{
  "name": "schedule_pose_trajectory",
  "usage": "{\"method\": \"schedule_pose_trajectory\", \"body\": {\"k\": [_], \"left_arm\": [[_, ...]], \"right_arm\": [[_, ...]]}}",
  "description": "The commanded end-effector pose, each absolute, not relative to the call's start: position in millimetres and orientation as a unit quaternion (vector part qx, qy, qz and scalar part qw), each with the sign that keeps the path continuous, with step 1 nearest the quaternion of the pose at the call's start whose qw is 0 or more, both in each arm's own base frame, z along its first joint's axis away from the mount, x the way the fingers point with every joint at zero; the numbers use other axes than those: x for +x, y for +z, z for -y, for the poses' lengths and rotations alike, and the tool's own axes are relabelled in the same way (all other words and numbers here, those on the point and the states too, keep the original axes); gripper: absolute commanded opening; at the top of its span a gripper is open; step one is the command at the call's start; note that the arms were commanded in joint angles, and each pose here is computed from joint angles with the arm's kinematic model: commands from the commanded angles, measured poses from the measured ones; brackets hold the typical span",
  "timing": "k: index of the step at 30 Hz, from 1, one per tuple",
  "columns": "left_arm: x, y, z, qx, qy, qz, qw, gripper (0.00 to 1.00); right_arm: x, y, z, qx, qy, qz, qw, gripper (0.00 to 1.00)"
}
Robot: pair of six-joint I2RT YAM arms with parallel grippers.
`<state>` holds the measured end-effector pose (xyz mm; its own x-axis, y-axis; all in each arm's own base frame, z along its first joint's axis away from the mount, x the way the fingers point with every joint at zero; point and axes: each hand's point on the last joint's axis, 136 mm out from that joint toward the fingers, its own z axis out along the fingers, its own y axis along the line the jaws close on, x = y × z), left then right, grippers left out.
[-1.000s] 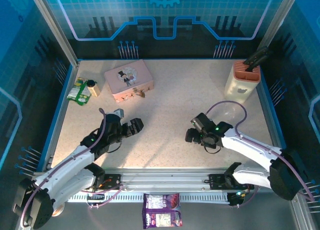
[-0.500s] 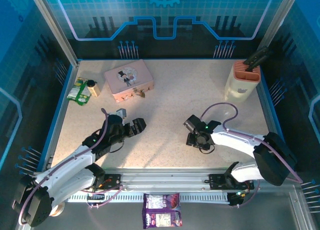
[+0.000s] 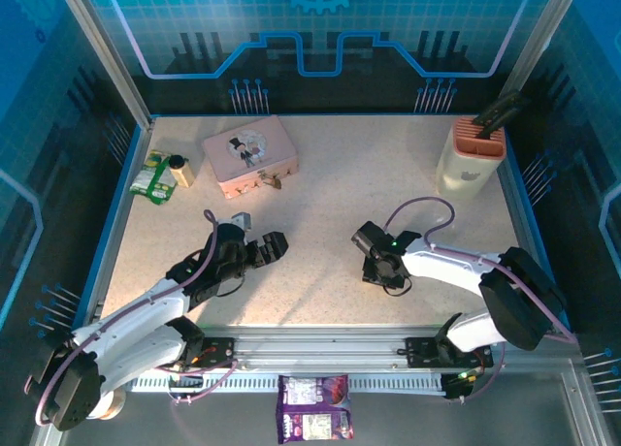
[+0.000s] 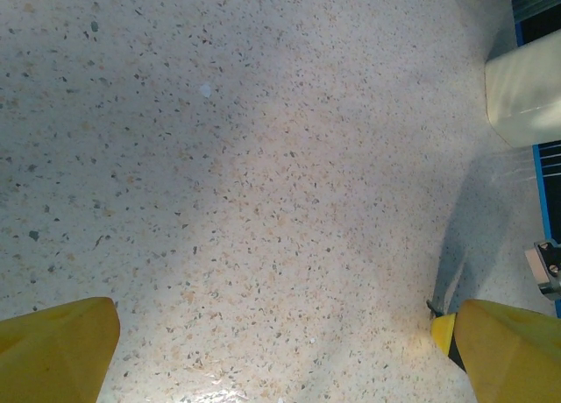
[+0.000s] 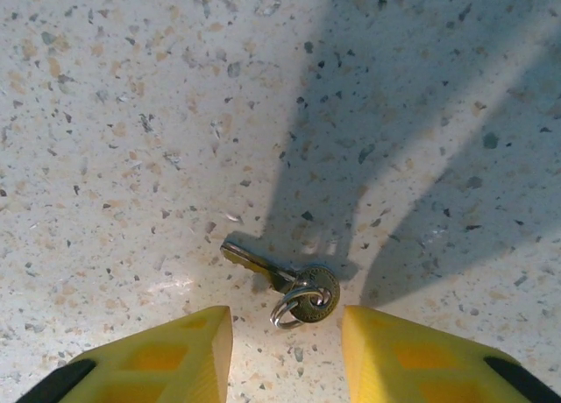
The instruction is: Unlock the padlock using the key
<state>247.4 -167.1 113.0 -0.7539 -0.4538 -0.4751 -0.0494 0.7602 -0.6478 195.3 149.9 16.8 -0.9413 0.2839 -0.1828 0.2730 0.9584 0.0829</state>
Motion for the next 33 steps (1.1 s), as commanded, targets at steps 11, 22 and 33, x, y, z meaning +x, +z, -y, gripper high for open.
{"method": "schedule_pose_trajectory", "body": {"k": [11, 22, 33], "left_arm": [[253.0, 130.2, 173.5, -0.147, -0.328, -0.869, 0.34, 0.99], [253.5, 141.4, 176.1, -0.142, -0.331, -0.866, 0.348, 0.99], [253.7, 142.8, 179.5, -0.145, -0.336, -0.865, 0.343, 0.99]], "right_arm": [[194.7, 11.5, -136.6, 0.146, -0.008, -0.983, 0.109, 0.27], [194.2, 8.7, -136.3, 0.152, 0.028, -0.981, 0.116, 0.19], [196.4, 14.1, -138.1, 0.139, 0.057, -0.978, 0.141, 0.11]]}}
